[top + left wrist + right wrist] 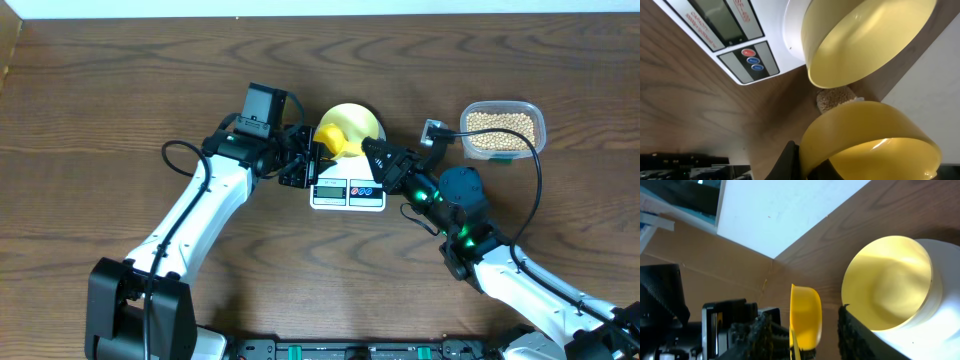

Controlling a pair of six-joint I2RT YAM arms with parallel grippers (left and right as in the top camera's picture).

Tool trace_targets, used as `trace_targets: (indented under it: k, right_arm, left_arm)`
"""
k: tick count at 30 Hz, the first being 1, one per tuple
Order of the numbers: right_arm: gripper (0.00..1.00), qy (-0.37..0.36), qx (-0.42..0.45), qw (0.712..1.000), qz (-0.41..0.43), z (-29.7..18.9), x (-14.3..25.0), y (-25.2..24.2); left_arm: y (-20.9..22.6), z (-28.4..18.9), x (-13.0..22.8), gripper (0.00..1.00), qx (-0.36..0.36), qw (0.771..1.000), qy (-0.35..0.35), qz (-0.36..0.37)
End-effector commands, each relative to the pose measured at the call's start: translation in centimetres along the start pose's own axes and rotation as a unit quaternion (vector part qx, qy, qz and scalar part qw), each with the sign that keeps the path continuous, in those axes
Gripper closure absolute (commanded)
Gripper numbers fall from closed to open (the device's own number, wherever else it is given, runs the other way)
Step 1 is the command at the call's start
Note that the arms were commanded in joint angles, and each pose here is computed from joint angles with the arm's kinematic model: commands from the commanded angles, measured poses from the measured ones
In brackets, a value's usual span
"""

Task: Scoop item into bowl and weigh 50g on scale
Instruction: 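Pass the yellow scoop from the left gripper to the right gripper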

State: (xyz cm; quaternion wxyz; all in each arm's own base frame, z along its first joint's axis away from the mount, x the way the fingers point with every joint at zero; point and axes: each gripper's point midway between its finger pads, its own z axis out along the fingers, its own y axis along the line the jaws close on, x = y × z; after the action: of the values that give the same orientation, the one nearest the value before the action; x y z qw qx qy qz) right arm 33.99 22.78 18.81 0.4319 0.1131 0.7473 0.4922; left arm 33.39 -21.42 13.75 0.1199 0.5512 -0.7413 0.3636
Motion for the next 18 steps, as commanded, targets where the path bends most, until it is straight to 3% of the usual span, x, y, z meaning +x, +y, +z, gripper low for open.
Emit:
trace_targets:
  k: [1, 9, 15, 18]
  right_arm:
    - [0.64, -0.010, 0.002, 1.000, -0.008, 0.27, -0.44, 0.26]
    - [0.76, -0.010, 0.002, 1.000, -0.008, 0.27, -0.44, 0.26]
    - [0.99, -0.010, 0.002, 1.000, -0.008, 0.27, -0.44, 0.26]
    - [0.99, -0.010, 0.001, 1.000, -0.008, 0.27, -0.44, 0.27]
  left_arm:
    - [-0.35, -0.56, 0.97, 0.92, 0.008, 1.000, 0.011, 0.005]
    - [-0.36, -0.57, 0.98, 0.92, 0.008, 1.000, 0.011, 0.005]
    - [-0.37, -0.56, 0.91, 0.92, 0.008, 1.000, 0.009, 0.005]
    - [-0.37, -0.56, 0.84, 0.92, 0.009, 1.000, 0.008, 0.005]
